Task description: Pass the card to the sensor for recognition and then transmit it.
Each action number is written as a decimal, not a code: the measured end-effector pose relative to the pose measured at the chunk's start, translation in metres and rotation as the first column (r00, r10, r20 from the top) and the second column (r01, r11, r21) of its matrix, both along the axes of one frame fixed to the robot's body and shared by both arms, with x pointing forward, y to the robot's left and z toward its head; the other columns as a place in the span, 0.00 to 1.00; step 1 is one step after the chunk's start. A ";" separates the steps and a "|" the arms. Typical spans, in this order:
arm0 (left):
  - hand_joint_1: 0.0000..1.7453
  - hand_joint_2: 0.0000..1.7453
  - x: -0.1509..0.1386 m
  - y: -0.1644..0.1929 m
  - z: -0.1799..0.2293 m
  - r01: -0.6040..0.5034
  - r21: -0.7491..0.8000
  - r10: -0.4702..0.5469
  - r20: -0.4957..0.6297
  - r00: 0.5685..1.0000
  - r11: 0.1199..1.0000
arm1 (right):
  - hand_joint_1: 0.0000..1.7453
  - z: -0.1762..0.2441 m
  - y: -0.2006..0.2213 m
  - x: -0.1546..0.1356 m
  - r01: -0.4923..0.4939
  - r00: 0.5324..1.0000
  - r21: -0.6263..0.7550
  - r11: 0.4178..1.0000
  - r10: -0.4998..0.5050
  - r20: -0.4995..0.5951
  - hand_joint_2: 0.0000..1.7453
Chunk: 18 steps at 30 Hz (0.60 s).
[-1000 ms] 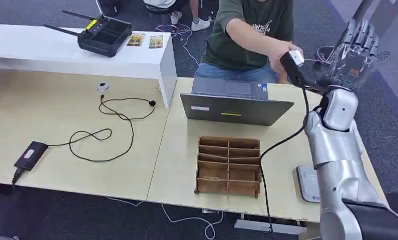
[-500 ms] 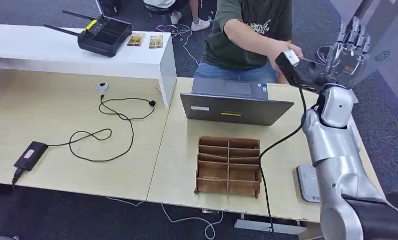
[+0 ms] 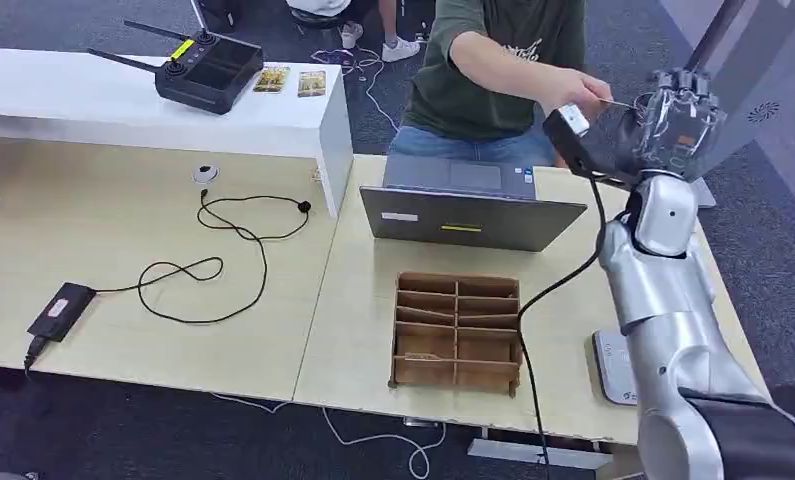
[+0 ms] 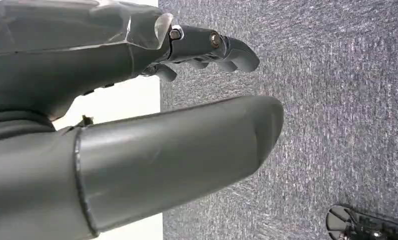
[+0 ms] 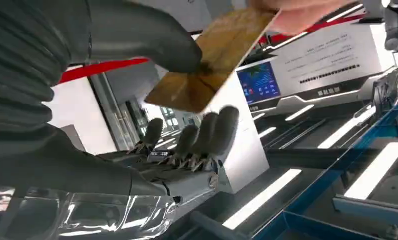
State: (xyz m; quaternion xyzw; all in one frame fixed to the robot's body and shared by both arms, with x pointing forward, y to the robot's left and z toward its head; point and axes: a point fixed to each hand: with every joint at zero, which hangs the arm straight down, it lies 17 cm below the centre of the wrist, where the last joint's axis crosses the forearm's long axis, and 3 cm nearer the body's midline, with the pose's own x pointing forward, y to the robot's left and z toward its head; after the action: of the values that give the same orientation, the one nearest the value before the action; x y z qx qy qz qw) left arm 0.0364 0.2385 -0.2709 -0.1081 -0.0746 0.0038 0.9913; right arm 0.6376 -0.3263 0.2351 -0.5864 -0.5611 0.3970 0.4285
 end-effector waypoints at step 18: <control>0.00 0.00 -0.001 -0.001 0.000 0.000 -0.002 0.000 -0.003 1.000 1.000 | 1.00 0.000 0.006 0.000 -0.006 1.000 -0.014 1.000 0.006 0.001 1.00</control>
State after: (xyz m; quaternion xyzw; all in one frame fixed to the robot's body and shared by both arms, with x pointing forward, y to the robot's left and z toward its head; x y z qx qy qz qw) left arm 0.0351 0.2380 -0.2709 -0.1090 -0.0731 0.0038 0.9913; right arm 0.6378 -0.3207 0.2352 -0.5880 -0.5603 0.4017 0.4230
